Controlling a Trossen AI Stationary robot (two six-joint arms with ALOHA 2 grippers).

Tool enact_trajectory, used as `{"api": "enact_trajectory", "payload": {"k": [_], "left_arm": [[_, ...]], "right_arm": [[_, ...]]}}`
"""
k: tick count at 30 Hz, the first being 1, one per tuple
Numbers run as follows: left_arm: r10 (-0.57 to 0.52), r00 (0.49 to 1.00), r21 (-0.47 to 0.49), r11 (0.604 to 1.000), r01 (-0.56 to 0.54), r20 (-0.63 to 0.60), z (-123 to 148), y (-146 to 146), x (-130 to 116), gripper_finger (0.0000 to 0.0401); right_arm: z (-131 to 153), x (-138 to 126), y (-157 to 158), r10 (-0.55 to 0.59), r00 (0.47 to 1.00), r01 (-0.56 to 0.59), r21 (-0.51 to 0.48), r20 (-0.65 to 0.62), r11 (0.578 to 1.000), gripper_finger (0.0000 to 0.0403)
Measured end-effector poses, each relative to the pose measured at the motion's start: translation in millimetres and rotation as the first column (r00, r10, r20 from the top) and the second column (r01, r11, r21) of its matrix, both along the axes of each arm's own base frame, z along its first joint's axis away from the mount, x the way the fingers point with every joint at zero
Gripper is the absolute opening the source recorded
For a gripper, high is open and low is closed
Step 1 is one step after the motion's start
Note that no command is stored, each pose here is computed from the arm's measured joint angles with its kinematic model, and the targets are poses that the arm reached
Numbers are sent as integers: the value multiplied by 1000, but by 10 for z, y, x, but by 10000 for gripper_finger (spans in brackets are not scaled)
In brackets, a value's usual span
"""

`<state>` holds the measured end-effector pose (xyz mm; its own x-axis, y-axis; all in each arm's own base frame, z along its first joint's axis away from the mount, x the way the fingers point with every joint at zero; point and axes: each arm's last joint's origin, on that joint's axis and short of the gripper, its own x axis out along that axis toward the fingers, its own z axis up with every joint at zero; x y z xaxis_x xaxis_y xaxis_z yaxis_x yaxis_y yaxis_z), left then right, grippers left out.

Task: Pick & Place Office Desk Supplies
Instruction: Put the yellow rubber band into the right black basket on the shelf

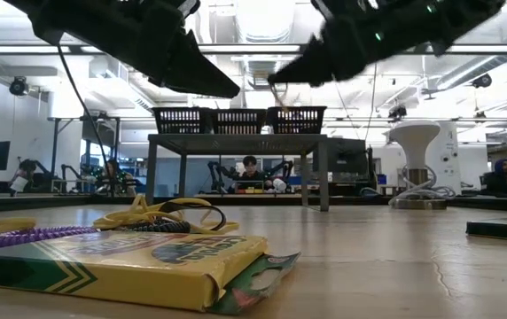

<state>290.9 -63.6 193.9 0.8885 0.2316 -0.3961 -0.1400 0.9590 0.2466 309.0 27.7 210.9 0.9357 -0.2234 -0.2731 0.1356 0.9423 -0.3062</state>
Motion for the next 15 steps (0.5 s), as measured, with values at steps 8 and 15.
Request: {"api": "enact_trajectory", "payload": {"k": [8,15], "left_arm": [[0,1000,5,1000,0,-19,-15,-1,-9,228],[3,1000,-1,1000,-3,-15,-12,-3,-8,228]], "right_arm": [[637,-45,-362,-149,988,150,20,-24,988,13],[1015,-144,-832,-292,933,297,-7,-210,955,12]]}}
